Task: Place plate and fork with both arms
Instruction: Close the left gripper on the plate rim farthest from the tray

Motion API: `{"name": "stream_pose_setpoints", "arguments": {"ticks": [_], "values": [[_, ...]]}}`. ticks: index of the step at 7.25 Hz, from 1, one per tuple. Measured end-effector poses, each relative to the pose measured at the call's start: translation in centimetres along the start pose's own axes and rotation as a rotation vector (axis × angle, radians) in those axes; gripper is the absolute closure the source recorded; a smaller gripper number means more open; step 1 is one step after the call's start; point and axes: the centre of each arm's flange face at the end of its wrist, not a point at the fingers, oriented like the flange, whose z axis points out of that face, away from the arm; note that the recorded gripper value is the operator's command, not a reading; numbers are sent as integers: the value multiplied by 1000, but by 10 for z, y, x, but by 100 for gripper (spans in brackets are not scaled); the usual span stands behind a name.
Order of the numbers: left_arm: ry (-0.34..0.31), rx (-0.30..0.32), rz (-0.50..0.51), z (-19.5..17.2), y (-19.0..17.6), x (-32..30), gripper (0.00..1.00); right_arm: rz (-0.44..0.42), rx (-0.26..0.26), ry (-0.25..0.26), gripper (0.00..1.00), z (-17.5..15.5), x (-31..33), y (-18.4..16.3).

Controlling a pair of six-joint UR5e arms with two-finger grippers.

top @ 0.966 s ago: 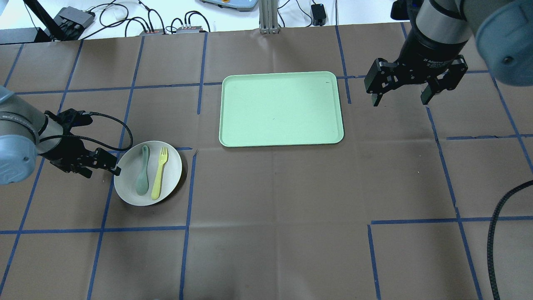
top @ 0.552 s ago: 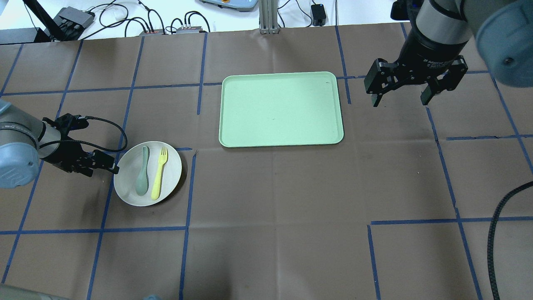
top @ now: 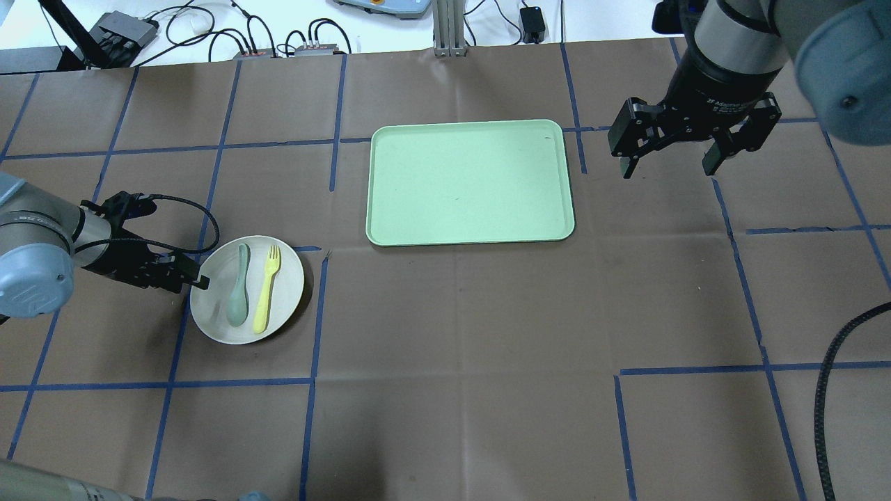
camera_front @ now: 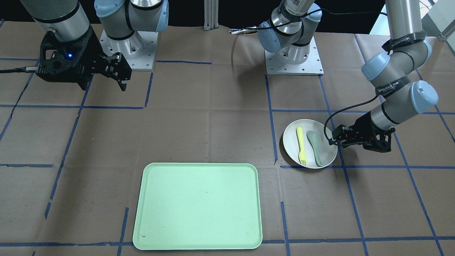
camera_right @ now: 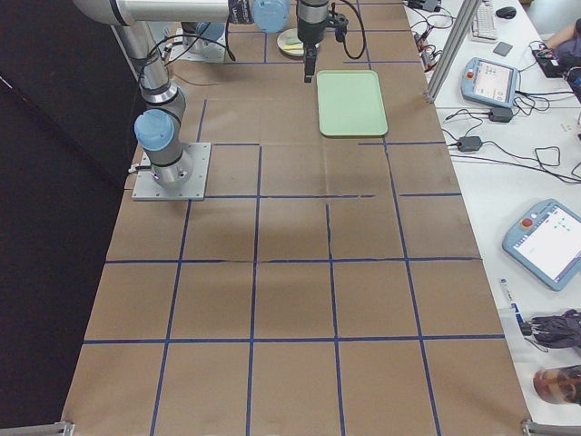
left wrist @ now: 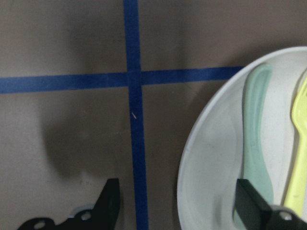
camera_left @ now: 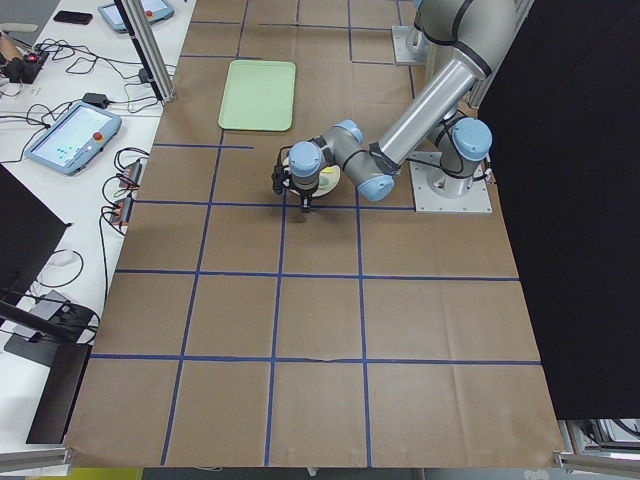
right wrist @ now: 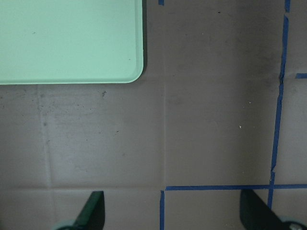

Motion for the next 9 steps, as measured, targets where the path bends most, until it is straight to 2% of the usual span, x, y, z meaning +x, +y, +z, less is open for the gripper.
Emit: {"name": "stream_pose_setpoints", "arguments": {"ticks": [2,5,9], "values": [[6,-10,-5,2,1,0,67,0,0,-1,0,0,0,0],[16,-21,-12,5,4,1,74,0,0,-2,0,0,0,0],[22,-31,-14,7,5,2,91,0,0,-1,0,0,0,0]]}}
